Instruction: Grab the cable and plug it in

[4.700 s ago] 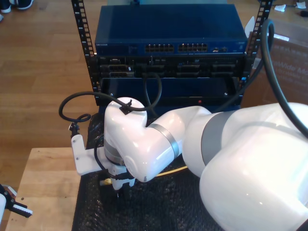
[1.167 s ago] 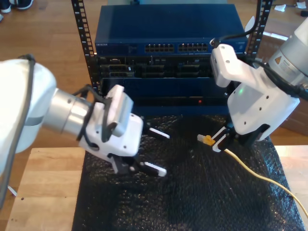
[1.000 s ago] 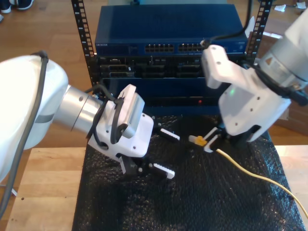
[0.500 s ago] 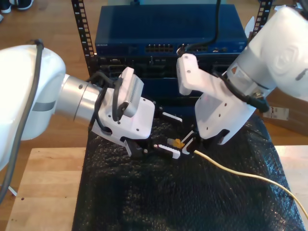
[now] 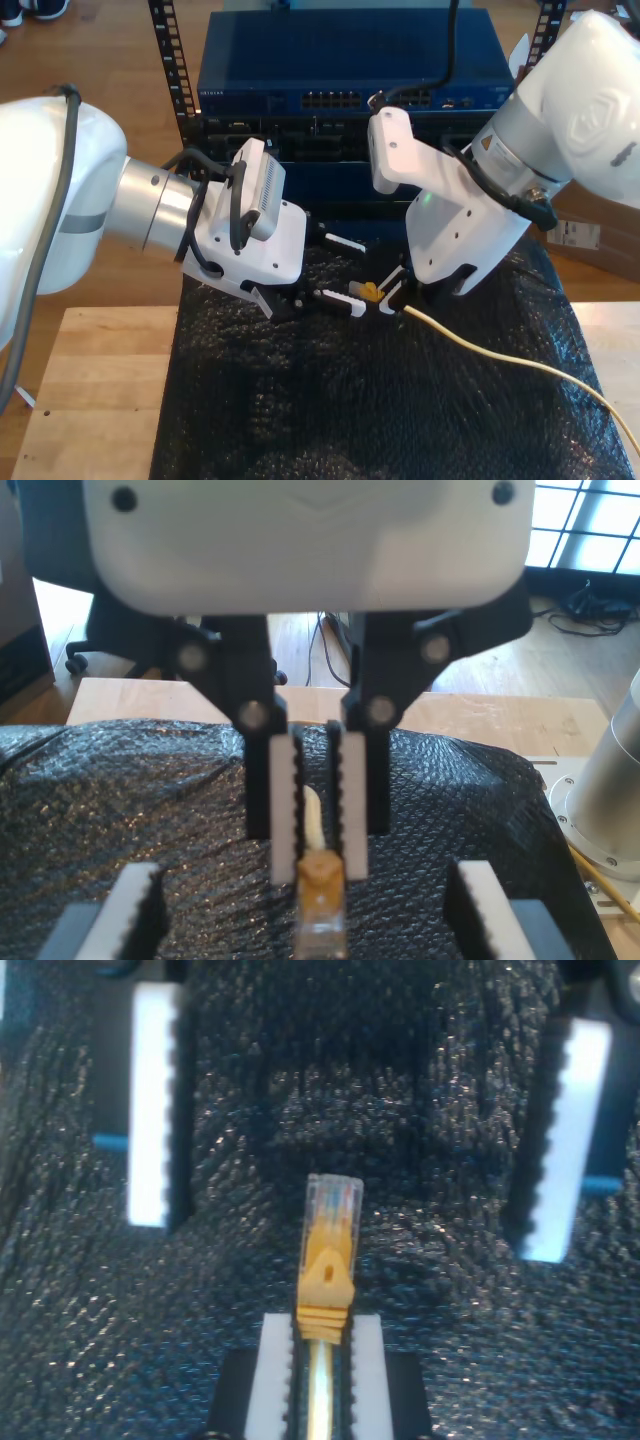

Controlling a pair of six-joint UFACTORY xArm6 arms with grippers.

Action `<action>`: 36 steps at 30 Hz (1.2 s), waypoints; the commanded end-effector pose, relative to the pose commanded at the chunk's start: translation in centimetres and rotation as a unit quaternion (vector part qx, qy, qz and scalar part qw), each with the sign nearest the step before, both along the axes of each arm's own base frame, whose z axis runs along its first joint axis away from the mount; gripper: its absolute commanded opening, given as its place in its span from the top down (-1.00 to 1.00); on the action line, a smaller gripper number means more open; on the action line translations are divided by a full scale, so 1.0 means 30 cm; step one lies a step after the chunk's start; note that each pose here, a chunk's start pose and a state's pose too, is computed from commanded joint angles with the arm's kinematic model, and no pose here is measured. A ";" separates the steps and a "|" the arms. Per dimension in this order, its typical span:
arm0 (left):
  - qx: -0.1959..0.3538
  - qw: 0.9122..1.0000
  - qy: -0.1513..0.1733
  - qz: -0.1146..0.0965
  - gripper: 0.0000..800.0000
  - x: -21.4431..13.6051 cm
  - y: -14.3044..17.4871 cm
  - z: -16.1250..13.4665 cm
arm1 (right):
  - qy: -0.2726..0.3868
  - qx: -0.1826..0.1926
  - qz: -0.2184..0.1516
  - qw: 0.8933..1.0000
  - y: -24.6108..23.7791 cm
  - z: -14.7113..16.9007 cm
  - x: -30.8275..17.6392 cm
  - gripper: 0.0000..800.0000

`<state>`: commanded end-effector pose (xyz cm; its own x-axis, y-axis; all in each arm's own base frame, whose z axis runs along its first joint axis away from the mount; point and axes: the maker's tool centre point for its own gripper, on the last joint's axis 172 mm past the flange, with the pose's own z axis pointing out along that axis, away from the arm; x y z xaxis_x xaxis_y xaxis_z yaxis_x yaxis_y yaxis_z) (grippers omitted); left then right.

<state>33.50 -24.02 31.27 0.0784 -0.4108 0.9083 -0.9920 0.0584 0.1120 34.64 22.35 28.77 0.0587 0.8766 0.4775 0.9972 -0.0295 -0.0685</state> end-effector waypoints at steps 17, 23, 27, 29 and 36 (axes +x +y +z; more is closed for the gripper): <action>0.005 1.000 0.004 0.010 0.14 0.014 0.012 -0.025 | 0.002 -0.002 -0.004 1.000 -0.006 -0.018 0.013 0.99; 0.005 1.000 0.005 0.010 0.22 0.013 0.012 -0.027 | 0.000 -0.001 -0.006 1.000 -0.007 -0.012 0.015 0.99; 0.005 1.000 0.007 0.010 0.26 0.014 0.012 -0.033 | 0.000 -0.001 -0.005 1.000 -0.007 -0.010 0.015 0.99; 0.006 1.000 0.007 0.011 0.36 0.015 0.013 -0.033 | 0.001 -0.001 -0.005 1.000 -0.007 -0.012 0.014 0.99; 0.006 1.000 0.009 0.011 0.76 0.012 0.013 -0.039 | 0.001 -0.001 -0.005 1.000 -0.004 -0.013 0.014 0.99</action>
